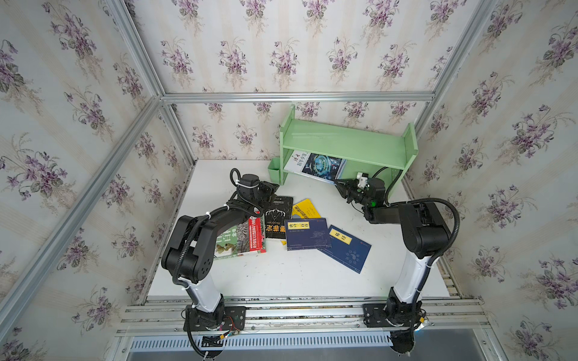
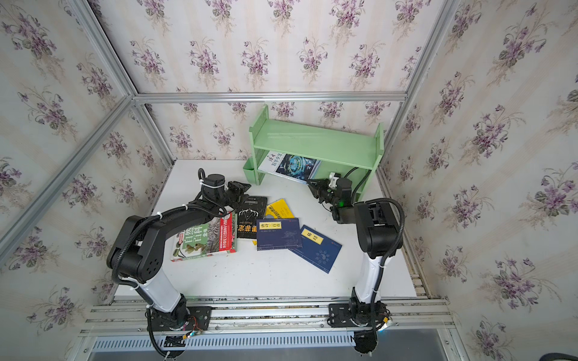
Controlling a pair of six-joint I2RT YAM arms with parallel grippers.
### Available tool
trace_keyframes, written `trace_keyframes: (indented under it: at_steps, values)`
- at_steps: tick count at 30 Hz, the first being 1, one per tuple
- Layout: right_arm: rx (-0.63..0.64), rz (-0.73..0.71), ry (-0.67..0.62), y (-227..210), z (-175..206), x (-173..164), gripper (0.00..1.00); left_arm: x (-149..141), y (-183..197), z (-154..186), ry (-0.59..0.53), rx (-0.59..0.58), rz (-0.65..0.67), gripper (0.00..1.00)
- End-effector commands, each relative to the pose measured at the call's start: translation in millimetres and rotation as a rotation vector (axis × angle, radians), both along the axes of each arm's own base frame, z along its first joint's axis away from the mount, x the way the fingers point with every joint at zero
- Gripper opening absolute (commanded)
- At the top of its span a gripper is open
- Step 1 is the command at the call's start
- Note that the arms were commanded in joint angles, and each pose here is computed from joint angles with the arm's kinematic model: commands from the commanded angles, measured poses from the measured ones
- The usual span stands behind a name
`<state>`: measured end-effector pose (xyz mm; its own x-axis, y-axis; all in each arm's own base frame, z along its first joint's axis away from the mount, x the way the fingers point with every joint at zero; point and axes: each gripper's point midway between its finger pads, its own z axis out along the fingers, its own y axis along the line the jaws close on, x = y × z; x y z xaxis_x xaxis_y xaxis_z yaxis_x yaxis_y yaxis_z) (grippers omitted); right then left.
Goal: Stacking books/files
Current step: Place the book at the bookshelf, then move the book to the bookshelf.
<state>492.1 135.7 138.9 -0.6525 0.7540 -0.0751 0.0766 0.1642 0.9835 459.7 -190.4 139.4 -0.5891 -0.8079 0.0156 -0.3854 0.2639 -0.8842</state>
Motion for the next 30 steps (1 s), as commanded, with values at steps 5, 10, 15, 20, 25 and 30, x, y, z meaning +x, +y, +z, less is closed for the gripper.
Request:
trace_keyframes:
  at_steps: [5,10,15,20,25,30]
  values:
    - [-0.018,-0.076,-0.022,-12,12,-14,0.32,-2,-2,0,-0.001,-0.007,-0.016,0.51]
    - [-0.029,-0.095,0.006,-10,13,-21,0.35,-1,-4,-1,0.001,-0.009,-0.024,0.50]
    - [-0.050,-0.108,0.028,-8,12,-22,0.33,-3,-5,-4,0.011,-0.016,-0.028,0.50]
    - [-0.038,-0.120,0.055,-4,5,-19,0.28,-4,-4,-5,0.015,-0.025,-0.025,0.50]
    - [-0.038,-0.127,0.051,-1,5,-16,0.25,-4,-5,-3,0.011,-0.032,-0.030,0.50]
    - [-0.015,-0.136,0.019,3,9,-11,0.24,-3,-5,-6,0.019,-0.038,-0.032,0.50]
